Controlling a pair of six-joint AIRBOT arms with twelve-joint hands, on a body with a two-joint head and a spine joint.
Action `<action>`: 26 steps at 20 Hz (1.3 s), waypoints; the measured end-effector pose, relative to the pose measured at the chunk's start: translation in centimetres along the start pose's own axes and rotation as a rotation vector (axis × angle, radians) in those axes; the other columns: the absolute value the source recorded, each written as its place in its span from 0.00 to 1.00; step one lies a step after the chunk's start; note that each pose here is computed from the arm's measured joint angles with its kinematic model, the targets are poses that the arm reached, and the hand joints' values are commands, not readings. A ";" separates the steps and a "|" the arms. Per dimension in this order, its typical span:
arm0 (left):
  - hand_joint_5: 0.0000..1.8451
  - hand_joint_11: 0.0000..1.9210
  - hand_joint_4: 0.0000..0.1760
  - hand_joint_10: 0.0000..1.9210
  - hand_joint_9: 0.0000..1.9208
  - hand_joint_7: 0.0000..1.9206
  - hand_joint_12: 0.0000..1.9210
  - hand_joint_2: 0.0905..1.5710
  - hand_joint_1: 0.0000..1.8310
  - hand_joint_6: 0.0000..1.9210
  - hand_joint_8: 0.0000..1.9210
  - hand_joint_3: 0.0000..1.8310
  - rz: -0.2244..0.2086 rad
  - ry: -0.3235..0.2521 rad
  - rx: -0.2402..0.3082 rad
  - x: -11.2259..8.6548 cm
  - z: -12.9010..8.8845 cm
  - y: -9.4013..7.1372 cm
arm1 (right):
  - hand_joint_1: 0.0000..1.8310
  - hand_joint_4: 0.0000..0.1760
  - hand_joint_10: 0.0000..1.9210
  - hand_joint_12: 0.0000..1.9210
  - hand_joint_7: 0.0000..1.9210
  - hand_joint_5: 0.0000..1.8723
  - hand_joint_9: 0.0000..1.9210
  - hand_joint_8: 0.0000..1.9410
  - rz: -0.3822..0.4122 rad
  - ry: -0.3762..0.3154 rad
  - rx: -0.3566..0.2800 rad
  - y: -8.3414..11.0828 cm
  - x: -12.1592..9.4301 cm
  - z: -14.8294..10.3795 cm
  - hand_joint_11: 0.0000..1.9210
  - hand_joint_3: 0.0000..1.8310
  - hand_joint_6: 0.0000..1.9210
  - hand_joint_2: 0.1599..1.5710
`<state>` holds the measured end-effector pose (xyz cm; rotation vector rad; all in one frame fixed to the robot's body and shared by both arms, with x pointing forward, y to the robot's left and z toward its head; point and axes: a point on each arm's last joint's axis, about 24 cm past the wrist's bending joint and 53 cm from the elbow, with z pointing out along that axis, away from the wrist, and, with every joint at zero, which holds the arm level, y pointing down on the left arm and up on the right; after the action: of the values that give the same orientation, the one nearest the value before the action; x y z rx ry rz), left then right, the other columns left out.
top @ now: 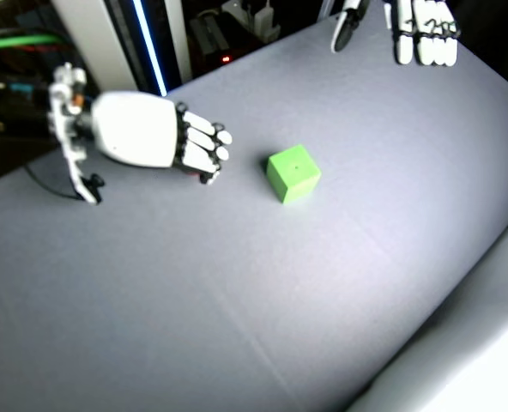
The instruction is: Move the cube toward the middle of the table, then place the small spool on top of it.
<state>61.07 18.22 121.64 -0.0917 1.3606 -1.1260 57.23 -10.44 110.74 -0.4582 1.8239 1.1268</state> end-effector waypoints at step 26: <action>0.16 0.00 0.39 0.00 0.10 0.11 0.44 0.61 0.50 0.00 0.00 0.00 -0.010 0.001 -0.013 0.2 -0.3 0.4 | 0.64 0.00 0.89 0.96 0.37 0.57 0.48 0.78 0.034 -0.051 0.009 -0.8 -1.2 1.5 0.54 0.00 0.44 0.65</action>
<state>60.99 18.43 121.17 -0.1078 1.3701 -1.1260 59.17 -9.74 111.10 -0.3911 1.7975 1.1423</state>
